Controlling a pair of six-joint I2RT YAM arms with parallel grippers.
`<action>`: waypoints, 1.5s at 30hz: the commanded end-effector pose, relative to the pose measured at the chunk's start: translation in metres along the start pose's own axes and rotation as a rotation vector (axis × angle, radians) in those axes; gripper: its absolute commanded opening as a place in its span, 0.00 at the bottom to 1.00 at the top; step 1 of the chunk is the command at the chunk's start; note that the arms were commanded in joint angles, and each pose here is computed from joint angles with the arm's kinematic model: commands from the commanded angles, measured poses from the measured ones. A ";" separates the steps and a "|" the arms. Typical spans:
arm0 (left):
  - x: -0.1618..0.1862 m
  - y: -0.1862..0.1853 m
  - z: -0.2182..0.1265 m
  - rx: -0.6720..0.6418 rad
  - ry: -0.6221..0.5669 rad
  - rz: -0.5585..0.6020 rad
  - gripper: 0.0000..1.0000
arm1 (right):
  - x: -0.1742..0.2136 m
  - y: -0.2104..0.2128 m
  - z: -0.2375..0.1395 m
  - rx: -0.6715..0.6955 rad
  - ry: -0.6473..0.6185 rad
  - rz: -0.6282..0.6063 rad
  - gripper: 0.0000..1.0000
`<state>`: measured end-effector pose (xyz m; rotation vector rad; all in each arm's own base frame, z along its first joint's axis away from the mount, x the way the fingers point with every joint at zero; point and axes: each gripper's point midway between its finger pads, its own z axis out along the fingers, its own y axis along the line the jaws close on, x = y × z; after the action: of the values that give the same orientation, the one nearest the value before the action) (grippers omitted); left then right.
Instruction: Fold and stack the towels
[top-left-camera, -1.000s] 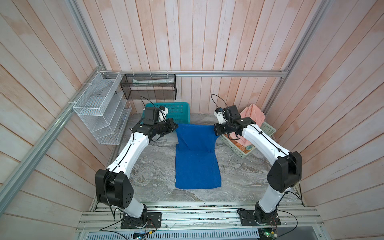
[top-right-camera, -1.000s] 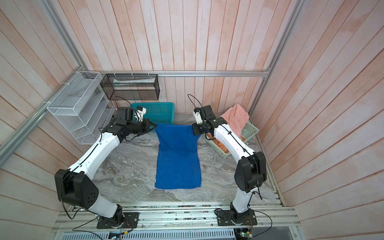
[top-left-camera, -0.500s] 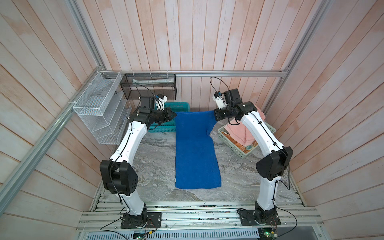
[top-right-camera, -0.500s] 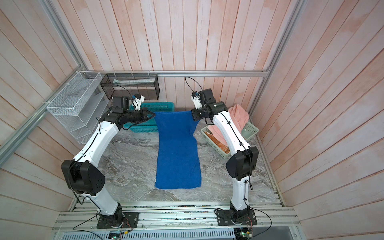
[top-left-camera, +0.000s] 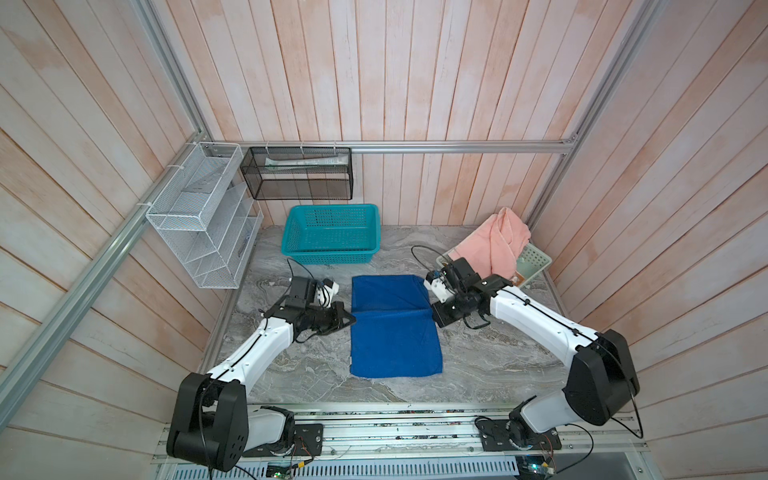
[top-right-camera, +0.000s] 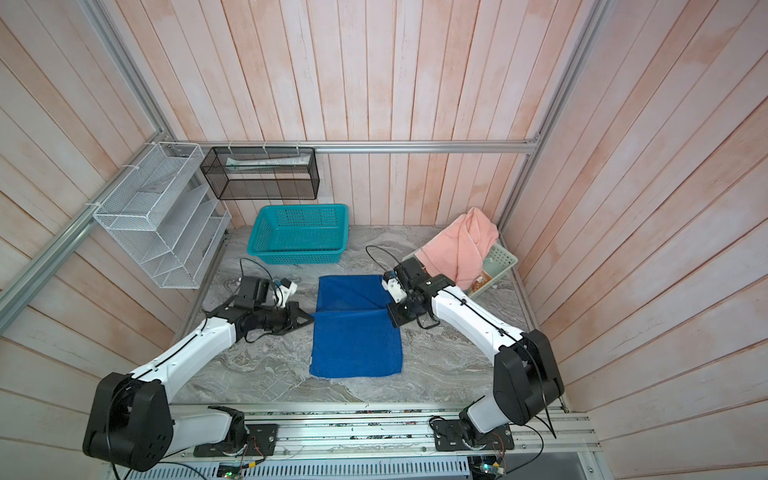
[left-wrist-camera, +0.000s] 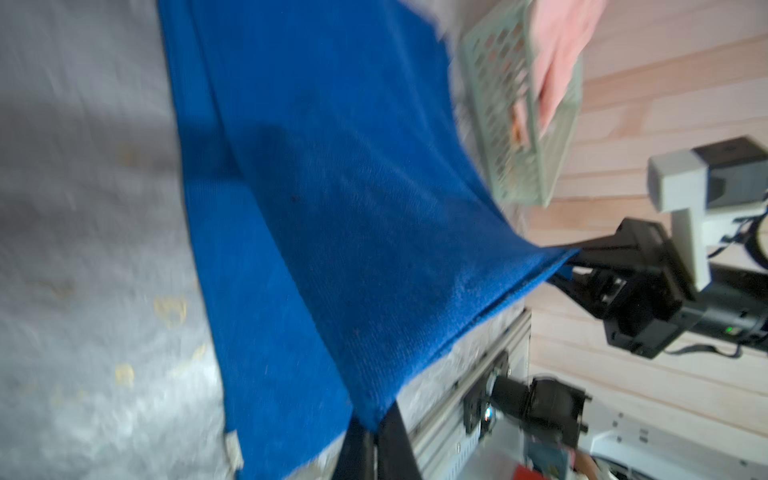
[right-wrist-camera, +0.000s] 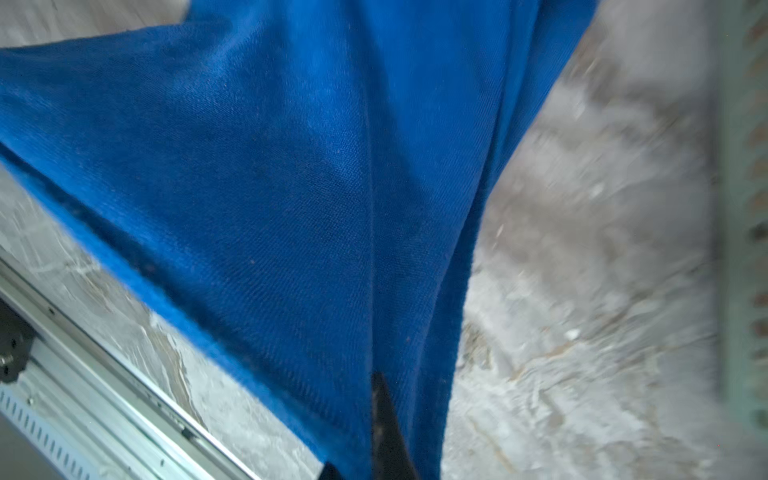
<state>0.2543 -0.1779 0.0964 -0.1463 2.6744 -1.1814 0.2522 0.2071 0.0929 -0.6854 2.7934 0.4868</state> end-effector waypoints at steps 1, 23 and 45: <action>0.014 0.022 0.014 -0.002 -0.017 -0.100 0.00 | 0.014 0.011 0.014 -0.073 0.000 0.090 0.24; 0.048 0.048 0.028 -0.045 0.071 -0.142 0.00 | 0.064 -0.006 0.037 -0.118 0.031 0.444 0.41; 0.043 0.017 0.004 -0.062 0.035 -0.081 0.00 | 0.028 -0.001 -0.012 -0.139 -0.097 0.427 0.00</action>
<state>0.2097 -0.1792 0.0591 -0.2873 2.7728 -1.1731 0.2296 0.1929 0.0694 -0.0763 2.8530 0.7602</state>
